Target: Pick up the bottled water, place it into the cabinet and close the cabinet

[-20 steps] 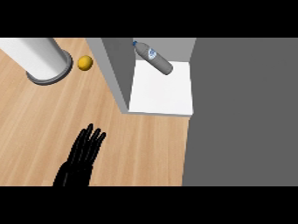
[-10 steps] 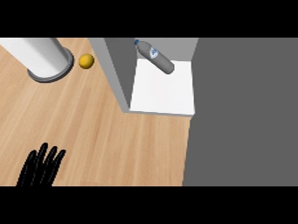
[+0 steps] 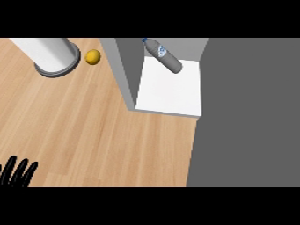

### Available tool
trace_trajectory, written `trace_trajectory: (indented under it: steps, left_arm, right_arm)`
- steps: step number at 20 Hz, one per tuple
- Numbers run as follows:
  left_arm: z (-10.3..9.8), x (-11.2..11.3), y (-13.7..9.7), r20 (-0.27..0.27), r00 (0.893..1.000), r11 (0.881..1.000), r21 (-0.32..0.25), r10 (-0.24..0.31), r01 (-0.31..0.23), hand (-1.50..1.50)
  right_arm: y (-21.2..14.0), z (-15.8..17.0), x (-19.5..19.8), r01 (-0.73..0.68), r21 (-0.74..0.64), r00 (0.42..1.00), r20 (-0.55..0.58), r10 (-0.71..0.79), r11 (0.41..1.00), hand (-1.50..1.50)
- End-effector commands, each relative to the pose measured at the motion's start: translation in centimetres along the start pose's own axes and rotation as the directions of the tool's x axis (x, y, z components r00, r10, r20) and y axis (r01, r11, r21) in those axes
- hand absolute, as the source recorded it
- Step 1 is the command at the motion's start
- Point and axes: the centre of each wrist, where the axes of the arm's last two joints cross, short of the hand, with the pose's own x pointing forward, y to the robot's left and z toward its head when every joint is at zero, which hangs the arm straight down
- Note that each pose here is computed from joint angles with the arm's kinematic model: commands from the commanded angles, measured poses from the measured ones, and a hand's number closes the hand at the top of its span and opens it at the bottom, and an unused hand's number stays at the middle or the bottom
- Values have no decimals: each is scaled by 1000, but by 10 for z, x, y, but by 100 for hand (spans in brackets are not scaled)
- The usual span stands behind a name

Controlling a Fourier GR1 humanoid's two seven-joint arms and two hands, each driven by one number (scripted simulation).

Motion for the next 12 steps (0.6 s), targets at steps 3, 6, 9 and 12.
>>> trace_trajectory:
  steps: [3,6,9,12]
  left_arm:
    - [-2,17,13,11,1000,1000,-28,7,-7,-150]
    - [0,15,18,-1,1000,999,-42,4,-4,-150]
    - [-4,22,23,11,1000,999,-43,-18,19,-150]
    - [-1,25,26,0,1000,999,-50,-15,15,-150]
  right_arm:
    - [-2,-24,13,-127,220,989,-50,141,967,150]
    - [-2,-30,6,-111,231,990,-60,128,967,150]
    - [-3,-36,0,-102,212,991,-69,119,972,150]
    - [-5,-41,-3,-82,190,993,-69,97,978,150]
